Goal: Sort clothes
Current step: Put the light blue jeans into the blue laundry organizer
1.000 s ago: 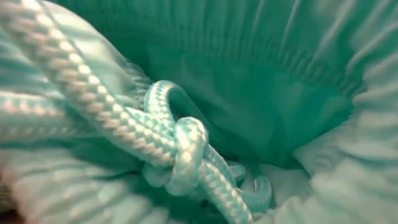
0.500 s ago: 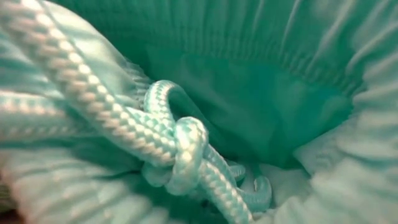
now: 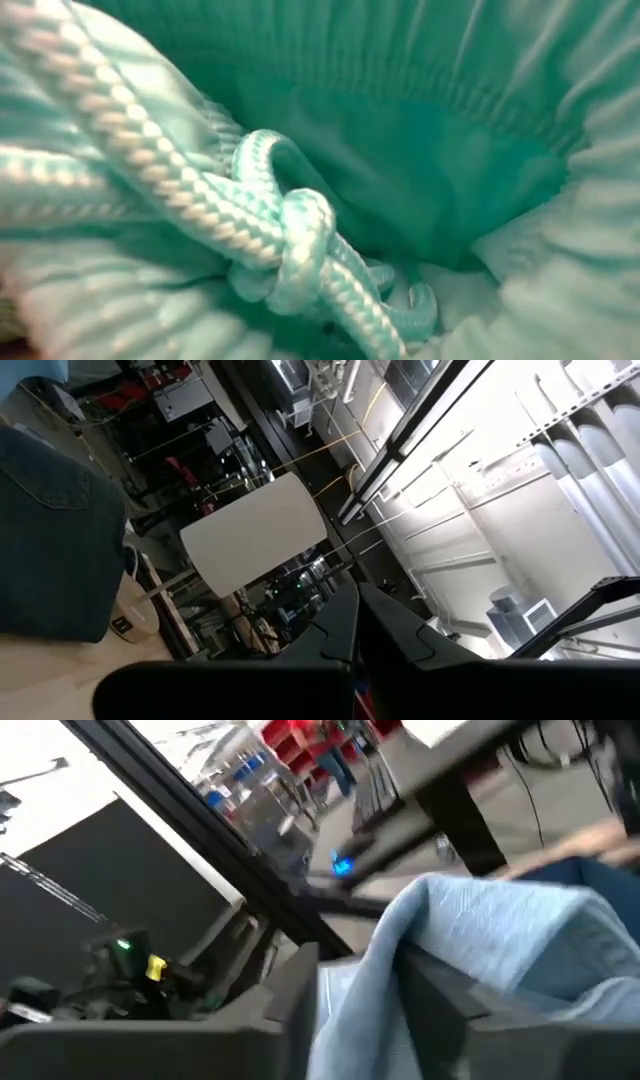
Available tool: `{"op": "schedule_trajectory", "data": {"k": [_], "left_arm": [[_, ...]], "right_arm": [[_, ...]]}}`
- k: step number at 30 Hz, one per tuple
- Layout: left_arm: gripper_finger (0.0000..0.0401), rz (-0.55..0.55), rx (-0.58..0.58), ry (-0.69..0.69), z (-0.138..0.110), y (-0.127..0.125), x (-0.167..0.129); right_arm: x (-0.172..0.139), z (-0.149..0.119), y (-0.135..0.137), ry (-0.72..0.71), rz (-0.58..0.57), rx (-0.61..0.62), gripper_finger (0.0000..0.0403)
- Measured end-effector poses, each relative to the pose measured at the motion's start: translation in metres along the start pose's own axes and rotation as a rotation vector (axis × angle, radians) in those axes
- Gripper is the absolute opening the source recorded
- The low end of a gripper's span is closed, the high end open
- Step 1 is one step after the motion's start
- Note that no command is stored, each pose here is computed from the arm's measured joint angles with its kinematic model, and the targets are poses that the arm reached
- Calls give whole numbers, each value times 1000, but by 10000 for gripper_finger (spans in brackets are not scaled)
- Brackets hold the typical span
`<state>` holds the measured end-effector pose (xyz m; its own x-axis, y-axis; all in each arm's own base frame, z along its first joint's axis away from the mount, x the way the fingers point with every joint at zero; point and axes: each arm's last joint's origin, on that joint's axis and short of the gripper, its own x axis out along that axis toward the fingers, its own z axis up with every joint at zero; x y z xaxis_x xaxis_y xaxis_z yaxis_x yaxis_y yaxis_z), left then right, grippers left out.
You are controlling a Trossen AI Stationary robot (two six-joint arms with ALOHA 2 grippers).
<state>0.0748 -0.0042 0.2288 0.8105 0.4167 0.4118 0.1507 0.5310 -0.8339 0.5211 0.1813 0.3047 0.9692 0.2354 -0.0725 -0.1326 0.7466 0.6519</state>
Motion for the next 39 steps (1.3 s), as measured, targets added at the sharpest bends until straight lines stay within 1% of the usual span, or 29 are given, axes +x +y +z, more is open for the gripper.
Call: {"op": "schedule_trajectory", "data": {"k": [4,6,10,16,18,21,28,31,33,35,37,39], "left_arm": [[6,0,0,-1,0,0,0],[6,1,1,0,0,0,0],[6,1,1,-1,0,0,0],[6,1,1,-1,0,0,0],[6,1,1,-1,0,0,0],[6,1,0,0,0,0,0],[6,0,-2,0,0,0,0],[6,0,-2,0,0,0,0],[6,-3,-3,3,0,0,0],[6,-6,-2,5,0,0,0],[6,-6,-1,5,0,0,0],[6,-5,0,5,0,0,0]], "right_arm": [[8,-20,-15,85,-31,33,218],[11,-29,-22,143,-46,58,241],[16,-47,-34,223,-85,101,253],[14,-51,-36,274,-117,86,254],[14,-48,-34,263,-101,66,254],[15,-39,-28,207,-43,24,254],[9,5,12,71,103,-155,255],[3,18,22,10,152,-198,255],[-5,28,30,2,159,-205,255],[-15,38,39,21,145,-248,253],[-23,43,44,66,100,-297,248],[-29,40,43,136,38,-317,237]]}}
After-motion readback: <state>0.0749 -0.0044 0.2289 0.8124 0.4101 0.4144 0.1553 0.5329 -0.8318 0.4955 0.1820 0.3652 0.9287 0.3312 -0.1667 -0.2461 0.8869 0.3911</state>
